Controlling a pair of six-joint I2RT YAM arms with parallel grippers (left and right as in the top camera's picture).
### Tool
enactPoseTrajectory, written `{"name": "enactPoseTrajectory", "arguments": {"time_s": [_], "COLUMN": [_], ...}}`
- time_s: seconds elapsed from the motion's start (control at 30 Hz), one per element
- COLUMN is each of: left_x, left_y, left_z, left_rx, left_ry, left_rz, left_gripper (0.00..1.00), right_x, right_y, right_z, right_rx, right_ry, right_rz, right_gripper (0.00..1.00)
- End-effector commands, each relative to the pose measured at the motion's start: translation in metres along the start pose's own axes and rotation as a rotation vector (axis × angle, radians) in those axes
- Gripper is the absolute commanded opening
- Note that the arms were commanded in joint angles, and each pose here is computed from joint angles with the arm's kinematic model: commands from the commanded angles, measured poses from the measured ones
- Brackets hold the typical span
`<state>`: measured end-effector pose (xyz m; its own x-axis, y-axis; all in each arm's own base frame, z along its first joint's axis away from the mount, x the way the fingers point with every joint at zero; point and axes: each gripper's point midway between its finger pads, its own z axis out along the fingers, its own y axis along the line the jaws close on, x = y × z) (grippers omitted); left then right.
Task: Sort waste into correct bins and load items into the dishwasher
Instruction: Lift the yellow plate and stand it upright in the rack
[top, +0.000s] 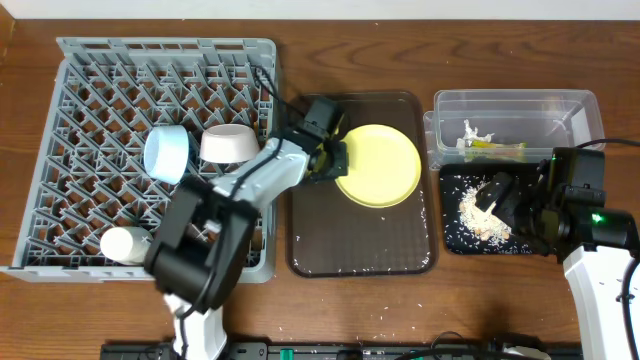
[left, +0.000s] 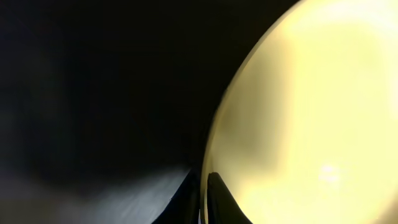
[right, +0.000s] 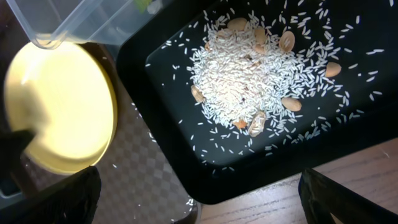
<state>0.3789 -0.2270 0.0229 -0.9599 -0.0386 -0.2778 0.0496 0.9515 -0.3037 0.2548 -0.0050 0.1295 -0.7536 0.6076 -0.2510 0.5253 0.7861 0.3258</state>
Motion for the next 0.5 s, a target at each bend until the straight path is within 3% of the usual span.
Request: {"name": "enactPoseTrajectory", "arguments": {"time_s": [0.0, 0.07, 0.27, 0.37, 0.47], "left_x": [-0.035, -0.043, -0.058, -0.064, -0.085], "left_y": [-0.005, 0.014, 0.148, 0.181, 0.183], "left_z": [-0.090, -0.141, -0.272, -0.301, -0.298], "left_rx": [0.057, 0.016, -0.621, -0.815, -0.854], "left_ry": [-0.168, -0.250, -0.559, -0.630, -0.670], "left_rz": [0.036, 0.049, -0.070, -0.121, -0.085], "left_gripper": [0.07, 0.07, 0.07, 0.07, 0.07], "right_x": [-0.002, -0.002, -0.005, -0.005, -0.006], "right_y": [-0.001, -0.001, 0.000, 0.000, 0.001], "right_z": [-0.001, -0.001, -0.001, -0.001, -0.001], "right_rx": [-0.003, -0.003, -0.008, -0.009, -0.010], "right_ry": [-0.005, -0.005, -0.014, -0.016, -0.018], "right_rz": [-0.004, -0.004, -0.005, -0.006, -0.006], "right_gripper": [0.99, 0.99, 0.99, 0.99, 0.99]}}
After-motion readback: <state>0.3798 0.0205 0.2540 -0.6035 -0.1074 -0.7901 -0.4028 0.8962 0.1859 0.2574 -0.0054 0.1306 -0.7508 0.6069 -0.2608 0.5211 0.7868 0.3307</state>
